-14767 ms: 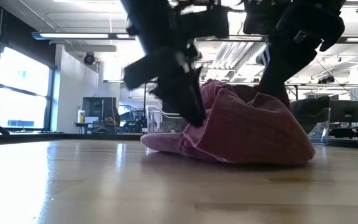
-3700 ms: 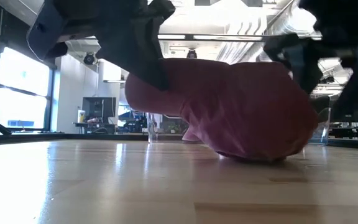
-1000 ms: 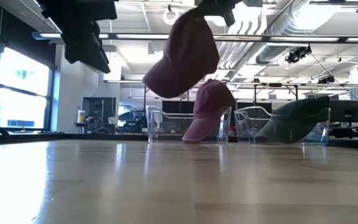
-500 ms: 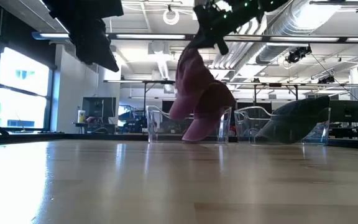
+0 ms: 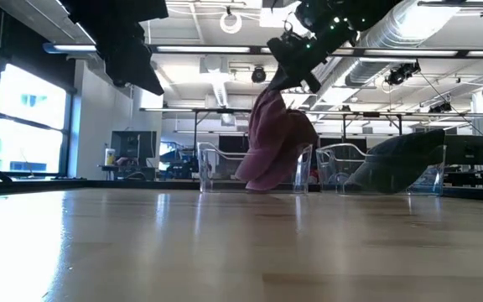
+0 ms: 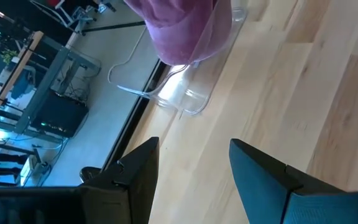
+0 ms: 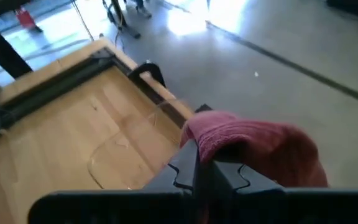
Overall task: Pick & Place hat
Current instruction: Put the red cap into the left transparent bin
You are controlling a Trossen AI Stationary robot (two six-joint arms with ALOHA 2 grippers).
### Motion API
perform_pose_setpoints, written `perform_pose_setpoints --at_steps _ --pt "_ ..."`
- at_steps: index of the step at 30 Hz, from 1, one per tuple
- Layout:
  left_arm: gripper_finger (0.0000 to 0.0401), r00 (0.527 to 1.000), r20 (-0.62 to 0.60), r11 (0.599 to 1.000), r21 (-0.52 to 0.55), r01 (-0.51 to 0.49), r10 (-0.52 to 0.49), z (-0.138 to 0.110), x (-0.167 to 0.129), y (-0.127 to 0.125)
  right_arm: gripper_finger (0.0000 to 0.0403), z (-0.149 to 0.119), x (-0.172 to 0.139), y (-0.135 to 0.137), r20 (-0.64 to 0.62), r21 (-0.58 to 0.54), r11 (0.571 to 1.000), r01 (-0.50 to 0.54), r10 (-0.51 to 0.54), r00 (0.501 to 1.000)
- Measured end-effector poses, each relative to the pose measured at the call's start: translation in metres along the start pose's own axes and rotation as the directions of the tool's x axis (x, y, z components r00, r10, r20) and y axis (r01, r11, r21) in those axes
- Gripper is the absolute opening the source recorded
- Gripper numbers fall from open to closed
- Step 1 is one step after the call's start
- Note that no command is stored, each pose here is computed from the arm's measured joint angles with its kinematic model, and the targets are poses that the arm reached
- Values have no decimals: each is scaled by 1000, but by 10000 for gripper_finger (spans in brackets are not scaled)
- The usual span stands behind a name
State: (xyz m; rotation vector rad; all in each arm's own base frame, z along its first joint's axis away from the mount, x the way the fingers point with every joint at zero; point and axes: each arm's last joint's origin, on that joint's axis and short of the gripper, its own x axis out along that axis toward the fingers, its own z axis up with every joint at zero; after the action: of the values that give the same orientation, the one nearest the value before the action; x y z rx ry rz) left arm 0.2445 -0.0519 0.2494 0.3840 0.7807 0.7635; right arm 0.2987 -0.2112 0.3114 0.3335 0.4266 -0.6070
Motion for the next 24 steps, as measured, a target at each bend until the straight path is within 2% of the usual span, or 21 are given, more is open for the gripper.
perform_pose_setpoints --at_steps 6,10,14,16,18,20,24 --pt "188 1000 -1 1000 0 4 -4 0 0 0 30 -5 7 -3 -30 -56 998 3 -5 1000" --pt "188 1000 -4 1000 -1 13 -13 0 0 0 86 -1 -1 -6 -24 -71 996 60 -61 998" --pt "188 1000 -6 1000 -2 20 -20 0 0 -1 151 17 -22 -5 -24 -82 979 185 -188 982" --pt "188 1000 -6 1000 -2 21 -21 0 0 -1 177 25 -30 -1 -42 -91 973 211 -215 976" --pt "188 1000 -4 1000 -5 20 -20 0 0 -1 197 28 -35 7 -72 -103 979 175 -183 980" --pt "188 1000 -4 1000 -5 20 -20 0 0 -1 205 28 -35 19 -73 -128 989 68 -78 994" --pt "188 1000 -3 1000 -7 20 -20 0 0 -1 183 24 -29 44 -73 -162 981 -107 96 993"
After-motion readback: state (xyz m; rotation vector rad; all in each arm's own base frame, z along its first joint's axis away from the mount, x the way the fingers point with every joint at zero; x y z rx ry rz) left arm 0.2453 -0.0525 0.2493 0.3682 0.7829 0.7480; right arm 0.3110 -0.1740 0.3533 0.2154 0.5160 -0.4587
